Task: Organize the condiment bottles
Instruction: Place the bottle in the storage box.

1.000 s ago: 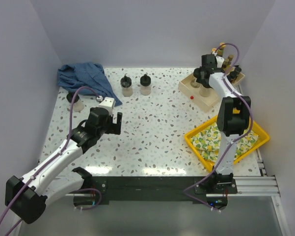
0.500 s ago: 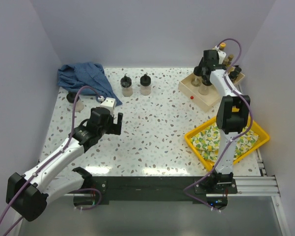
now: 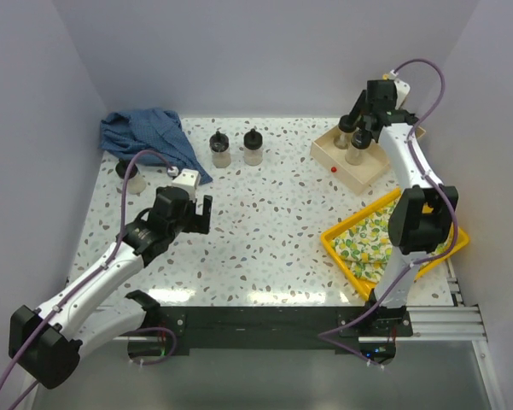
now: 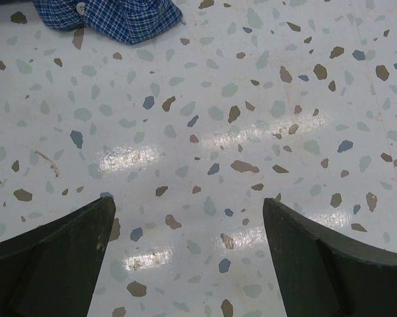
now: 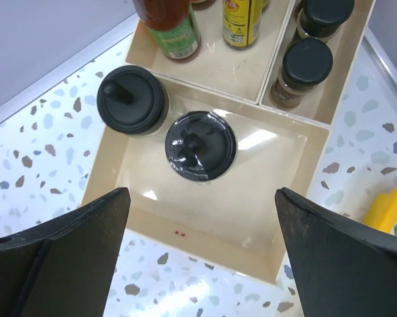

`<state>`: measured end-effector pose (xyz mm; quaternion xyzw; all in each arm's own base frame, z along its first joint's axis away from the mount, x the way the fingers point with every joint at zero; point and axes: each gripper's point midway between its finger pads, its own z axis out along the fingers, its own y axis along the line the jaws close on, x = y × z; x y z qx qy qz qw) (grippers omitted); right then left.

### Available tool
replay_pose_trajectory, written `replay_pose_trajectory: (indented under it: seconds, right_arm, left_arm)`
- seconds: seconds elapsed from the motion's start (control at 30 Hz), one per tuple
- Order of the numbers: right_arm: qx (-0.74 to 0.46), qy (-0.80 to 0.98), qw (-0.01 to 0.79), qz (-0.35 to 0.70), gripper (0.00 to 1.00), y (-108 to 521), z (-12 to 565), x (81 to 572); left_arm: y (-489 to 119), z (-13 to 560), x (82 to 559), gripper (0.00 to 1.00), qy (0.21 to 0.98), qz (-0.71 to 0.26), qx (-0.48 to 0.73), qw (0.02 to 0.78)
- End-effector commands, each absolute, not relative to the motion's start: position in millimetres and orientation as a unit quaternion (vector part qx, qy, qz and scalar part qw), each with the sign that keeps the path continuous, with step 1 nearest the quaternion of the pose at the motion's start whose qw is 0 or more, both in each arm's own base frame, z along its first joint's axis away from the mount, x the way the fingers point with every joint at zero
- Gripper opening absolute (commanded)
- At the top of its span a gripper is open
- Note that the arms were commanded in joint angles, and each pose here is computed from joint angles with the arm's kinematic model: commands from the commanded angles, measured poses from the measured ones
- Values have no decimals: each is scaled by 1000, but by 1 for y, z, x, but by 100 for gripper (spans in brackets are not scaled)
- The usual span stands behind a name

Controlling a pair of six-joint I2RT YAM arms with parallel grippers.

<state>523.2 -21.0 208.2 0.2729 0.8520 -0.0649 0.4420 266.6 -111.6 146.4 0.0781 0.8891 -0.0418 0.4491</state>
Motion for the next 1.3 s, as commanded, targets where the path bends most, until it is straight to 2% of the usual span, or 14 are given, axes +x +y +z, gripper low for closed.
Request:
replay_pose_trajectory:
  seconds: [0.0, 0.03, 0.07, 0.1, 0.13, 0.23, 0.33, 0.63, 0.97, 1.1, 1.27]
  right_arm:
    - [265, 865, 423, -39, 87, -4, 199, 503]
    - [265, 867, 422, -36, 81, -3, 195, 501]
    - [263, 870, 415, -36, 68, -2, 186, 499]
    - [260, 870, 417, -33, 62, 0, 184, 501]
    - [259, 872, 414, -30, 51, 0, 181, 502]
    - [251, 878, 406, -32, 41, 1, 165, 508]
    - [243, 878, 409, -51, 36, -5, 154, 518]
    - [230, 870, 431, -72, 33, -18, 135, 553]
    - [203, 857, 467, -81, 33, -24, 144, 576]
    - [215, 855, 468, -68, 34, -22, 155, 567]
    - [221, 862, 455, 7, 38, 7, 161, 531]
  left_arm:
    - [-114, 168, 275, 99, 872, -50, 77, 481]
    - [-114, 168, 275, 99, 871, -51, 76, 482]
    - [-113, 167, 275, 99, 872, -49, 75, 481]
    - [-113, 168, 275, 99, 872, -50, 74, 482]
    - [-113, 167, 274, 99, 872, -49, 74, 481]
    - [-112, 168, 275, 99, 872, -48, 73, 482]
    - [-112, 166, 275, 98, 873, -44, 72, 480]
    - [-107, 161, 279, 98, 877, -25, 67, 475]
    - [-99, 161, 282, 96, 877, -4, 48, 477]
    - [-94, 165, 282, 96, 875, 3, 29, 483]
    - [-81, 179, 282, 97, 862, 15, -19, 506]
